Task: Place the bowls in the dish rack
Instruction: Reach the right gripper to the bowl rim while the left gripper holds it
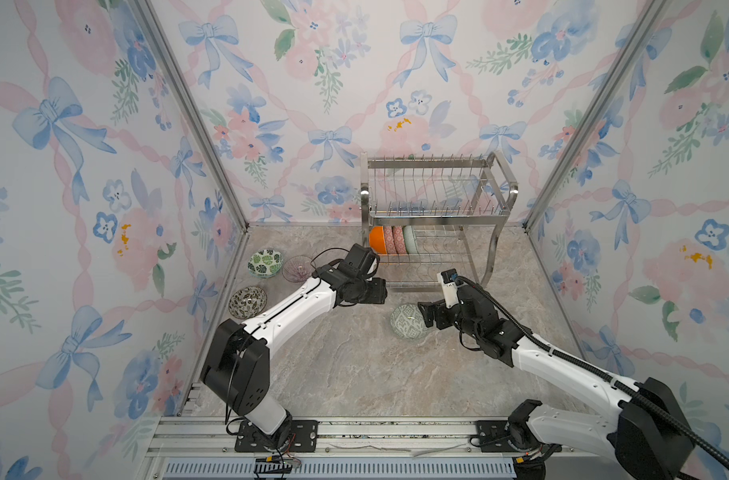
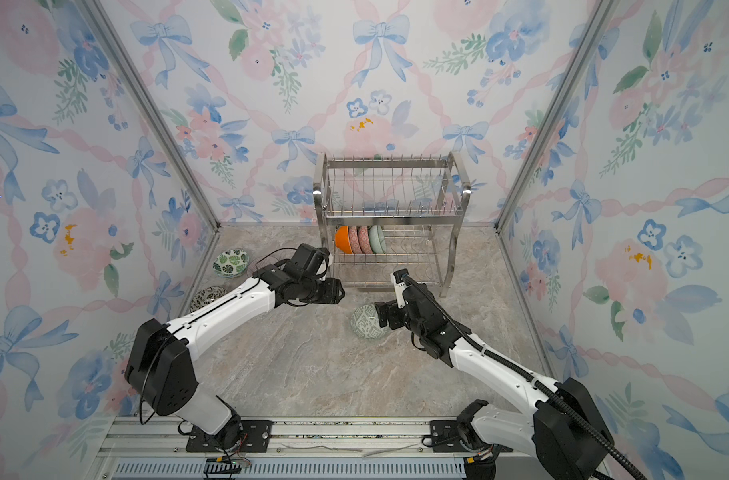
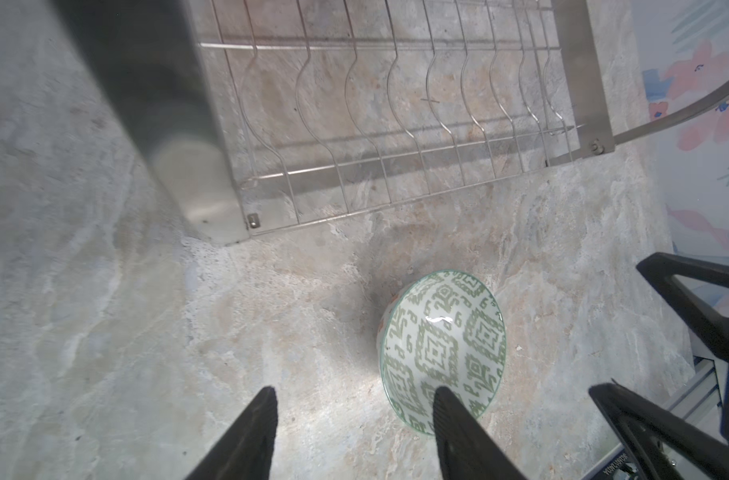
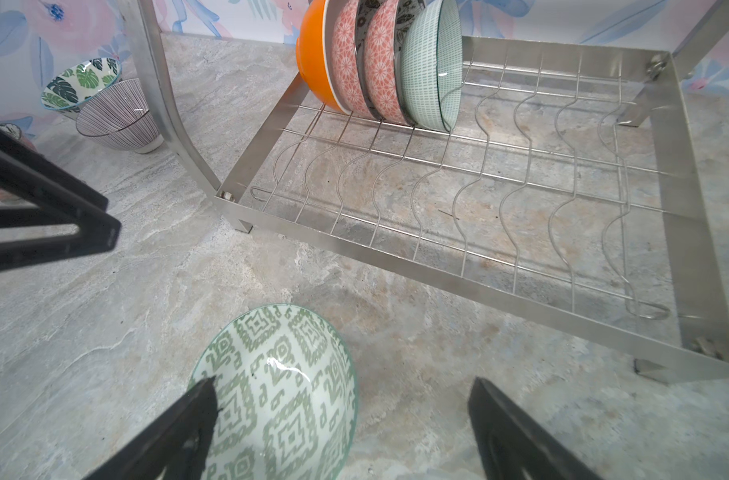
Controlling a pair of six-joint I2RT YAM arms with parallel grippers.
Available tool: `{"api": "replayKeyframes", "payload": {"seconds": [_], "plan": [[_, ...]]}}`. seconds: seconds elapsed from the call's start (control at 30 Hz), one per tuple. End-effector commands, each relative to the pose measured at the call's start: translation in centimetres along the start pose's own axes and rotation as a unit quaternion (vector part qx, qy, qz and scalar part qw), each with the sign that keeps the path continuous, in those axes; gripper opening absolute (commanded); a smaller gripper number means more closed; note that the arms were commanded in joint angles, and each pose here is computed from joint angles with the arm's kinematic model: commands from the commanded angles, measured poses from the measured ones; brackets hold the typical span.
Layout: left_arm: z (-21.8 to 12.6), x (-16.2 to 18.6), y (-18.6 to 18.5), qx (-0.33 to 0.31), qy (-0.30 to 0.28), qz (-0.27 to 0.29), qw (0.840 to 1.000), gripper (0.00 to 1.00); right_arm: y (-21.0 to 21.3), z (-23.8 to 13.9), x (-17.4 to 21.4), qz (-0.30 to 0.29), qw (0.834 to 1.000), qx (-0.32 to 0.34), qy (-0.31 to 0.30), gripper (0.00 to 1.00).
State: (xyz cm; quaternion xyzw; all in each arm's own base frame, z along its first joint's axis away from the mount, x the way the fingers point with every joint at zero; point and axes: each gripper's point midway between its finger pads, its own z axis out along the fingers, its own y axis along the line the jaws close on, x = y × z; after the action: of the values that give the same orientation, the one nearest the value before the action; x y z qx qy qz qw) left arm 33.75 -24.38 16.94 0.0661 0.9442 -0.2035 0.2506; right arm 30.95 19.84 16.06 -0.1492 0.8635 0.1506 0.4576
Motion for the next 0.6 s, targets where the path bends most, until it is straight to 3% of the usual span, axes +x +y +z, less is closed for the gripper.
{"api": "replayKeyframes", "payload": {"seconds": [0.0, 0.03, 0.1, 0.17, 0.37, 0.57], "plan": [[-2.1, -0.1, 1.8, -0.017, -0.016, 0.001, 1.0, 0.71, 0.2, 0.2, -0.1, 0.011, 1.0, 0.004, 0.009, 0.96], [-2.5, -0.3, 2.2, -0.021, -0.023, -0.002, 1.0, 0.8, 0.3, 0.3, 0.0, 0.014, 1.0, 0.006, 0.009, 0.96], [-3.6, -0.8, 3.1, -0.029, -0.041, -0.006, 0.999, 0.84, 0.8, 0.6, 0.2, 0.016, 1.0, 0.004, 0.014, 0.96], [-4.6, -1.2, 4.0, -0.035, -0.055, -0.014, 0.998, 0.98, 1.2, 0.9, 0.6, 0.017, 1.0, 0.003, 0.02, 0.97], [-6.3, -1.6, 7.4, -0.043, -0.08, -0.128, 0.988, 0.98, 3.5, 2.0, 1.3, 0.003, 0.999, -0.004, 0.036, 0.97], [-6.2, 0.3, 8.5, -0.026, -0.062, -0.122, 0.99, 0.98, 5.9, 3.6, 2.5, -0.007, 0.998, -0.003, 0.061, 0.96]]}}
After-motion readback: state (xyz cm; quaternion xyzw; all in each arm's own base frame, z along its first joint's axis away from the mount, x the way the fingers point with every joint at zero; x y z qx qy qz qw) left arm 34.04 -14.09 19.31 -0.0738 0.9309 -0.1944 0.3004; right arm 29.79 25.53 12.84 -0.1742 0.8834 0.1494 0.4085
